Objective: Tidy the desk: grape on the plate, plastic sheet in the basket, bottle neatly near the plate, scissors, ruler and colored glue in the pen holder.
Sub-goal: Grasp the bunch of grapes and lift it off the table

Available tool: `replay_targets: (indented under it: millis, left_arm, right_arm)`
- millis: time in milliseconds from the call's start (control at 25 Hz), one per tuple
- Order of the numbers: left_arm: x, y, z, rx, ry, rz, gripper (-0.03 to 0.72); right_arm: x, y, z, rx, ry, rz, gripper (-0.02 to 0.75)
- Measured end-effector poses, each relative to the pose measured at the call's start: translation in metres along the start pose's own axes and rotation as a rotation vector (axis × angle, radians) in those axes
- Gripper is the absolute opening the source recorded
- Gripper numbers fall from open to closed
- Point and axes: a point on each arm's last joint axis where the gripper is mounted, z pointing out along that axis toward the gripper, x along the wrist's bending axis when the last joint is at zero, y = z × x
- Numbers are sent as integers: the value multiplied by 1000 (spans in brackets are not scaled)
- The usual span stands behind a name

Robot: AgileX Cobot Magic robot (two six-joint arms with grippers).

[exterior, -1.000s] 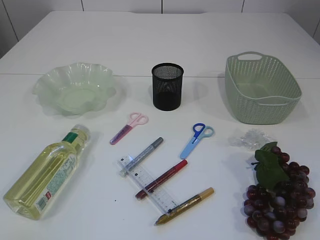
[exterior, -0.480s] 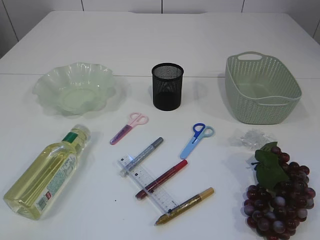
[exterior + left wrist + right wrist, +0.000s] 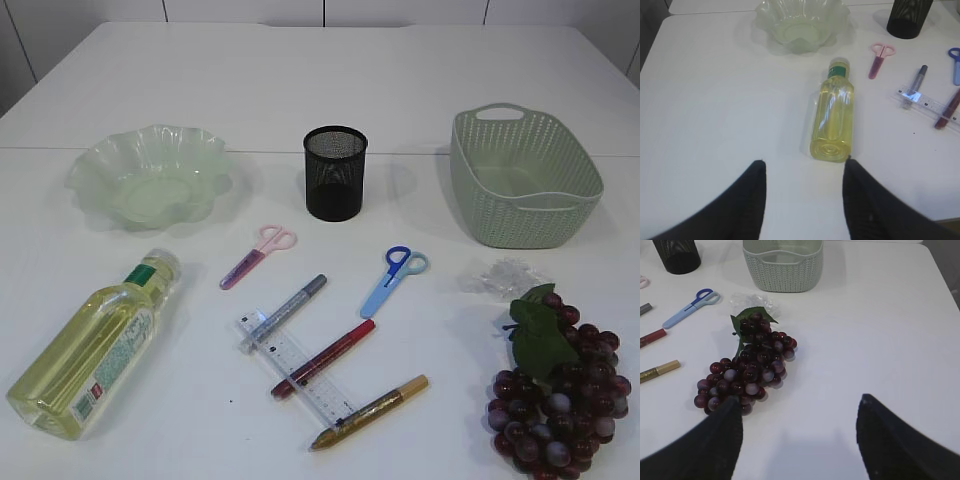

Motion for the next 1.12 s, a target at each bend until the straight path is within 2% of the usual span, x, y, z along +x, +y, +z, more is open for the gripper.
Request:
replay_targets:
  millis: [400, 480, 600, 720, 840, 1120]
  left_arm:
    - [0, 0, 0, 0, 0, 0, 363]
    - [0, 0, 0, -3, 0, 0, 363]
    - [0, 11, -3, -84, -2, 0, 363]
    - [-1, 36, -4, -224, -5, 0, 363]
    - [-1, 60, 12, -274, 4, 6, 363]
    - [0, 93, 74, -197, 12, 11, 363]
  right_arm:
    - [-1, 0, 0, -2, -6, 11, 557]
    - [-1, 6, -3, -50, -5, 51, 557]
    - [1, 21, -8, -192, 23, 110, 557]
    - [0, 49, -2, -250, 40, 131, 540]
    - [-1, 84, 16, -239, 41, 142, 519]
    - [-1, 133, 82, -63, 62, 183, 512]
